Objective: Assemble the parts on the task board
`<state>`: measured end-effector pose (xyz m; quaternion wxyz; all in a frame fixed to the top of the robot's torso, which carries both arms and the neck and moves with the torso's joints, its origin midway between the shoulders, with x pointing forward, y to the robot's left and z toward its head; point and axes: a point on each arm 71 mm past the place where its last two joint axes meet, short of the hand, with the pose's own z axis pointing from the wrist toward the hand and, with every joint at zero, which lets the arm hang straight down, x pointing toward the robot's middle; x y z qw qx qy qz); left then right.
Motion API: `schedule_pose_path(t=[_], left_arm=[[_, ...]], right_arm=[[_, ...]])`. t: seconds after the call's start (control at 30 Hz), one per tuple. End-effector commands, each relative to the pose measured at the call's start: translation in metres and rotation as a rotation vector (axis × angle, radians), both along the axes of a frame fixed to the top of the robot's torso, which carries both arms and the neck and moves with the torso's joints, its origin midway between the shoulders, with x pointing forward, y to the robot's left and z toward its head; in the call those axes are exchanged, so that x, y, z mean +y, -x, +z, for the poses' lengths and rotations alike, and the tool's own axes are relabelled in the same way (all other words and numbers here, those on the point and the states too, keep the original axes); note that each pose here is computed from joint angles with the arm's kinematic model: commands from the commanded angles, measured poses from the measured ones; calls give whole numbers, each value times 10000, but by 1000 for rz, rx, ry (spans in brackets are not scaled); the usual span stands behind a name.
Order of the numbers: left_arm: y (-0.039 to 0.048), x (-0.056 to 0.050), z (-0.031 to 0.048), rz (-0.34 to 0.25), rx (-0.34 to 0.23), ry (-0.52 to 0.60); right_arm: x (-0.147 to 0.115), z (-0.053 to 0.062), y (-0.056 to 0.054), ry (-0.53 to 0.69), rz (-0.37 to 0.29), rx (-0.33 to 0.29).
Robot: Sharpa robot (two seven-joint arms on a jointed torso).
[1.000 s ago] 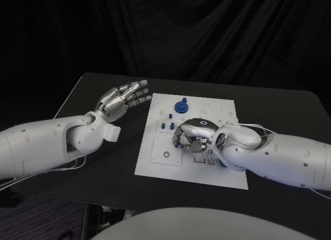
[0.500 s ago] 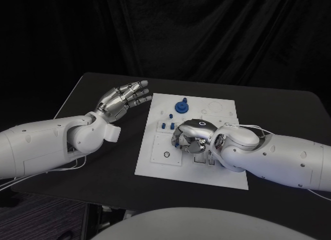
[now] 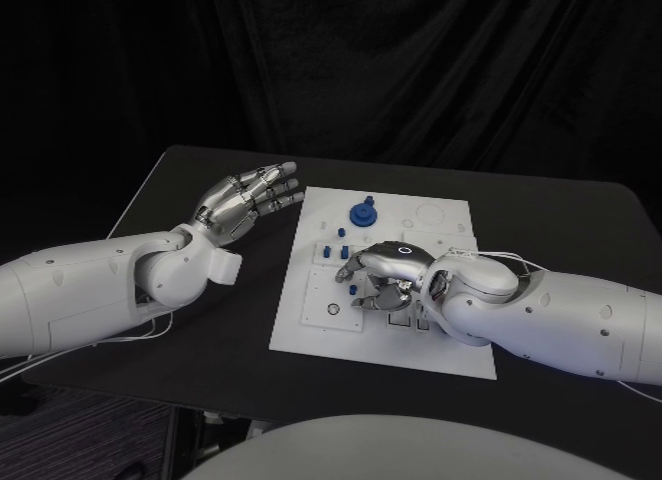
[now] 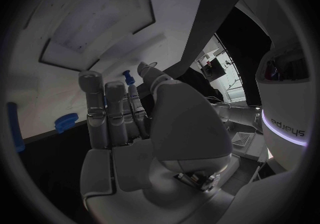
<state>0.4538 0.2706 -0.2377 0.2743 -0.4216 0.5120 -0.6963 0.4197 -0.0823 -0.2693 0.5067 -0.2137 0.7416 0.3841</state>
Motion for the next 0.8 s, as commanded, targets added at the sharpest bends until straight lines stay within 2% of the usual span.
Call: schedule_pose_path(t=[0.03, 0.17, 0.27, 0.5, 0.63, 0.73, 0.8], left_arm=[[8, 4, 44, 10, -50, 47], [18, 8, 45, 11, -49, 45], [24, 18, 46, 15, -48, 43], [27, 38, 46, 25, -44, 42], [26, 33, 46, 26, -43, 45], [25, 30, 45, 26, -42, 46], [24, 24, 45, 24, -42, 48]], right_arm=[[-25, -12, 13, 6, -2, 7], [-109, 30, 28, -22, -21, -5], [-237, 179, 15, -67, -52, -33], [-532, 691, -108, -122, -125, -95], [-743, 919, -170, -116, -180, -127], [-897, 976, -220, -97, -225, -134], [-999, 970, -254, -71, -255, -134]])
